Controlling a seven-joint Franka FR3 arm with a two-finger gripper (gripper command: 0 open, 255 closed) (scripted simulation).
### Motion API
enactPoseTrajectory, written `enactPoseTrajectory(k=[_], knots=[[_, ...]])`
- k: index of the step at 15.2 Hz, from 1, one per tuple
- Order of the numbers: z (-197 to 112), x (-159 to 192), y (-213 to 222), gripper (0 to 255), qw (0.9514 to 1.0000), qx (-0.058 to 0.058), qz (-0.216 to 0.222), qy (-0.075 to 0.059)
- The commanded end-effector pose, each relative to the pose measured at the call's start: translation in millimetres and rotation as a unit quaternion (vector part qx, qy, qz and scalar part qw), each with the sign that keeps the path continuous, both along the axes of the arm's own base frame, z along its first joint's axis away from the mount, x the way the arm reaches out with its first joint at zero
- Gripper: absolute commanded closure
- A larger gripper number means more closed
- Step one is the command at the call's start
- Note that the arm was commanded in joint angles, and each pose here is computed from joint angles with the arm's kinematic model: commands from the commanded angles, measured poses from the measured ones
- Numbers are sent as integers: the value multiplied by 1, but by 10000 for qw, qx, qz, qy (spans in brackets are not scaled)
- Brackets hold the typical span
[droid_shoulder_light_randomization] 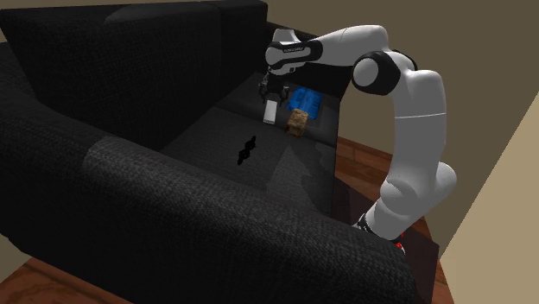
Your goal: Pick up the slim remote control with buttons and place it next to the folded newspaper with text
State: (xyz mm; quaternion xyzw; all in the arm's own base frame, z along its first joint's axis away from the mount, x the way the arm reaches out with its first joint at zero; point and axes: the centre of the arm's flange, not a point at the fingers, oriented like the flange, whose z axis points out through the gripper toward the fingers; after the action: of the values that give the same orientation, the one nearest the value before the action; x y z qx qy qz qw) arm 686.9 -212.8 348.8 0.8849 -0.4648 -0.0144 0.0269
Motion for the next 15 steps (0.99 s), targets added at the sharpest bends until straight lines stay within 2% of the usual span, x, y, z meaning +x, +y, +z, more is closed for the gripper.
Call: enactPoseTrajectory(k=[1, 4, 8, 15], knots=[[0, 0, 0, 0, 10000, 0, 0, -1], [0, 0, 0, 0, 10000, 0, 0, -1], [50, 3, 2, 0, 10000, 0, 0, -1], [50, 3, 2, 0, 10000, 0, 0, -1]])
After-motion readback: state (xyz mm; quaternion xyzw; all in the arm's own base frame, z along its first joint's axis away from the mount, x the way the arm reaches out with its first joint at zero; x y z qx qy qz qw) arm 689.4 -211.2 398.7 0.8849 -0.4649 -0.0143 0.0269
